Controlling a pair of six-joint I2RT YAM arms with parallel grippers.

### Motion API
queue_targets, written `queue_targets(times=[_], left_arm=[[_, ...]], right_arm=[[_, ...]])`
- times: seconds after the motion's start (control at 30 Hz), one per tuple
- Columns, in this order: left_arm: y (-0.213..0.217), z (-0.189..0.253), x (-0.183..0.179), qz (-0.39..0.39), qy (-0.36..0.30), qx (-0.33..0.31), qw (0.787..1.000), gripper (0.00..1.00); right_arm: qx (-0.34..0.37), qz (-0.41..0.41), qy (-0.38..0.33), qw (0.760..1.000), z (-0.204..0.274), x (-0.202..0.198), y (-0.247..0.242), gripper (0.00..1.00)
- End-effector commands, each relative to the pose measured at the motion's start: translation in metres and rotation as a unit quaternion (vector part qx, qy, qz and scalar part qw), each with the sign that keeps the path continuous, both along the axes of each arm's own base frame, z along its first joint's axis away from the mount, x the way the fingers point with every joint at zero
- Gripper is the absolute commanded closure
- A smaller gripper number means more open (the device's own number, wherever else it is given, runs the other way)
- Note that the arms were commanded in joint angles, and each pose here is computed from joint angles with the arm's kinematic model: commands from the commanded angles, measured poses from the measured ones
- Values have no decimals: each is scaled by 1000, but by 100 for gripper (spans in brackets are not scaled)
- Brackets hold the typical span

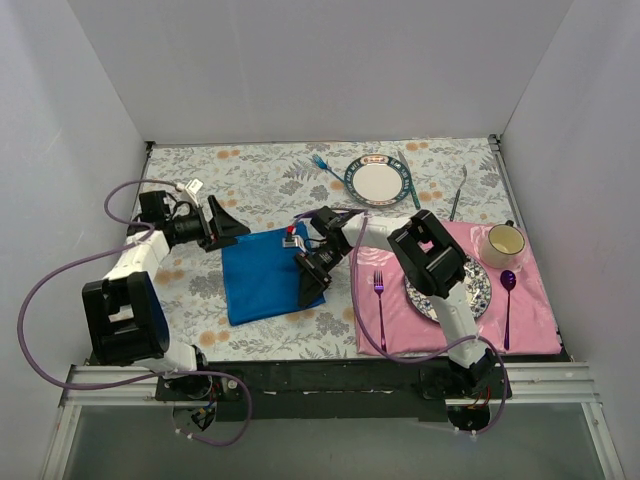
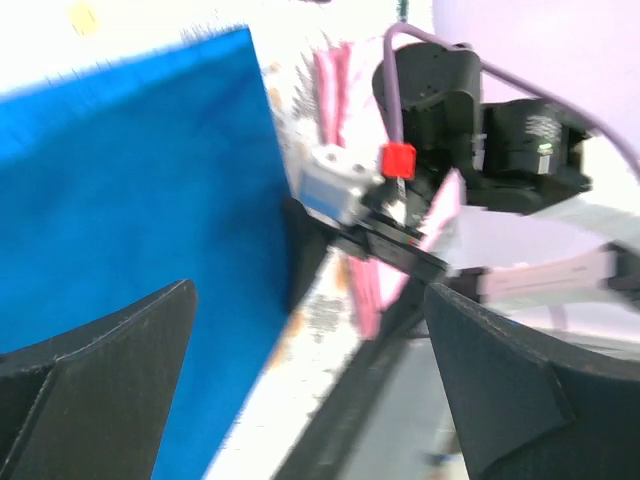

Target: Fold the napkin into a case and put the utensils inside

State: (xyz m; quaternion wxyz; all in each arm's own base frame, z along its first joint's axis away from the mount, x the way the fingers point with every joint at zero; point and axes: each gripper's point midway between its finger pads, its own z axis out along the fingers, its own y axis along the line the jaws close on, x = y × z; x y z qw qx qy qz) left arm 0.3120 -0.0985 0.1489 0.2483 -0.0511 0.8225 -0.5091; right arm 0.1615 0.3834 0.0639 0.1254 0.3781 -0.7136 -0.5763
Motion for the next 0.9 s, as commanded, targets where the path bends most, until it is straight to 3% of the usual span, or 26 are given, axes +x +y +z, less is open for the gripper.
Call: queue_targets(times=[0.0,0.1,0.13,0.27,0.37,0.4,0.47,0.5,0.6,0.87], left_arm=[[14,-8,7,-36,-65,91,993,2],[13,-18,15,-62,-89,139,984,2],[13,-21,17,-68,-94,152,982,2],[11,-40,25,-88,-93,198,972,3],[11,-50,32,-101,-98,231,963,10],[9,-54,33,-110,-102,247,957,14],[8,-58,36,-114,-101,259,954,21],[8,-66,35,-124,-96,271,950,30],[5,-81,27,-144,-85,286,943,40],[-1,-106,-8,-186,-57,313,930,52]], right_arm=[[51,31,-70,996,36,5,1,1],[92,-16,-113,989,73,37,16,3],[123,-33,-158,979,80,55,26,4],[104,-107,-228,962,78,107,29,16],[69,-111,-256,958,57,132,29,34],[59,-111,-254,959,44,137,29,44],[49,-112,-265,956,32,143,27,56],[44,-109,-280,953,24,146,25,67],[26,-95,-273,957,4,139,18,85],[-20,-69,-226,971,-32,99,-11,86]])
